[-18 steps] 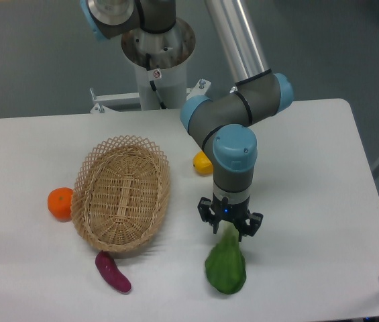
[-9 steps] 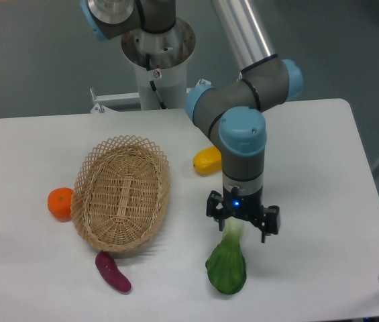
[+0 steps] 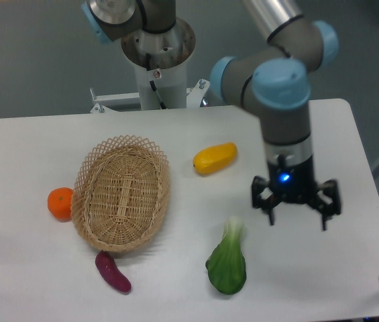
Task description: Place the green vegetable on the table
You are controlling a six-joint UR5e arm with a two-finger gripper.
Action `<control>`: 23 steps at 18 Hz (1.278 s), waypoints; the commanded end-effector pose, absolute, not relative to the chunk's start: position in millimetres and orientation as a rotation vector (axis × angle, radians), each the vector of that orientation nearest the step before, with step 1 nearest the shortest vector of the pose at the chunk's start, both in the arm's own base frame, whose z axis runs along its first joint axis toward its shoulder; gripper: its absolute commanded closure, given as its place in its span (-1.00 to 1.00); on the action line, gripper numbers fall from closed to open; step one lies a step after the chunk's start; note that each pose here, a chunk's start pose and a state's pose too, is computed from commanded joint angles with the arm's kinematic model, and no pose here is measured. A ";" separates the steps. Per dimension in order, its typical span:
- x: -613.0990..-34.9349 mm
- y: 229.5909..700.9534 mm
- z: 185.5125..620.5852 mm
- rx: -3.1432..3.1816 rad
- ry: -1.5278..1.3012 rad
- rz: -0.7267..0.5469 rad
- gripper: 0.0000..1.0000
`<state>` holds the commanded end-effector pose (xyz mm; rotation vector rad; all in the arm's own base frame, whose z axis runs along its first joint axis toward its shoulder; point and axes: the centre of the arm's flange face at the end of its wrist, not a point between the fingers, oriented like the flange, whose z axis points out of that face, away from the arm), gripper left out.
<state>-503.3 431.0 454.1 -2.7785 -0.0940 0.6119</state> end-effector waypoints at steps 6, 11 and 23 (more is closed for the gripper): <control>-515.8 361.9 473.2 -2.905 0.163 0.532 -1.00; -521.7 323.2 471.0 -2.921 0.448 0.411 -1.00; -515.0 330.4 459.1 -2.905 0.492 0.383 -1.00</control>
